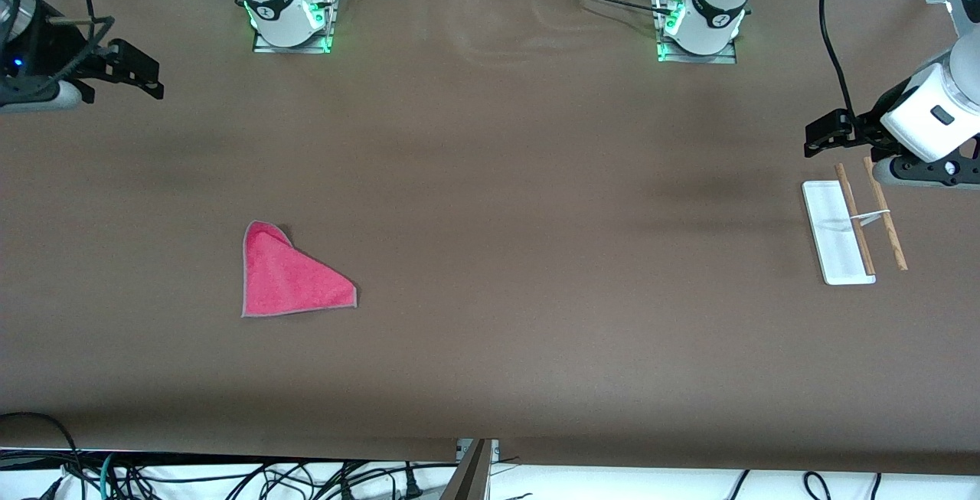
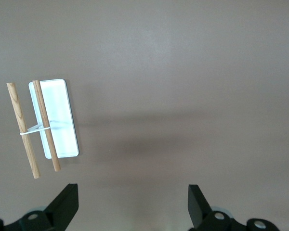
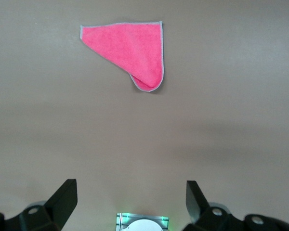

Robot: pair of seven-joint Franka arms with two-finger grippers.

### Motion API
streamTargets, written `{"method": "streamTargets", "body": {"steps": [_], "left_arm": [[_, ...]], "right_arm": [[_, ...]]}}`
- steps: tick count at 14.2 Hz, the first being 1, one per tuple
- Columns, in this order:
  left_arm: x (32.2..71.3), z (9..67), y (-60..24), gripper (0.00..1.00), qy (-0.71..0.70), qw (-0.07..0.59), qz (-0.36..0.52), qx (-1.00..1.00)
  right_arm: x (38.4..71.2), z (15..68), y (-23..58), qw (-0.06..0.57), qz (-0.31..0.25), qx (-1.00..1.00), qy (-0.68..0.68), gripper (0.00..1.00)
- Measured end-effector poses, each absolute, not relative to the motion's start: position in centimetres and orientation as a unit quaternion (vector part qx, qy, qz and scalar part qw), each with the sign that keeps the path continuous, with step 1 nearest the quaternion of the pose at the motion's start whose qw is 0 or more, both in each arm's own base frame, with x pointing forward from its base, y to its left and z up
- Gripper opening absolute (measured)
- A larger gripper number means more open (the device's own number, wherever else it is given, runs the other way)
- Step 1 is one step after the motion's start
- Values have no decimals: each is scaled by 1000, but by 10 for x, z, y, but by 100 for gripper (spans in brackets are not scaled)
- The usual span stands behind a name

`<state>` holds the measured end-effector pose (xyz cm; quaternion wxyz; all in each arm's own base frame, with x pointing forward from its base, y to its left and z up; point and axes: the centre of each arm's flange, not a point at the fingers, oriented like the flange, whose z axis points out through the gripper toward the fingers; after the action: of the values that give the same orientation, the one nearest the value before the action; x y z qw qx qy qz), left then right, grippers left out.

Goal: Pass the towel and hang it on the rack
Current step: 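Reach the right gripper down to the corner of the pink towel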

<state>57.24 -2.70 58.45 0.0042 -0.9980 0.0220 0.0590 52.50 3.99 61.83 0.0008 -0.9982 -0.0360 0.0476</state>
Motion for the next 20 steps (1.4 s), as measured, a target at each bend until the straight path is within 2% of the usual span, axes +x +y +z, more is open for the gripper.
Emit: {"method": "streamTargets", "body": {"steps": [7,15,20], "left_arm": [[572,584,-27,100,22,4,60,-998],[571,584,-27,100,22,4,66,-998],[570,584,-27,100,22,4,67,-998]], "right_arm": [[536,559,37,1,48,-998,-32,100],[553,437,8,-3,57,-998,31,100],[576,368,10,-11,61,-988,143,100]]}}
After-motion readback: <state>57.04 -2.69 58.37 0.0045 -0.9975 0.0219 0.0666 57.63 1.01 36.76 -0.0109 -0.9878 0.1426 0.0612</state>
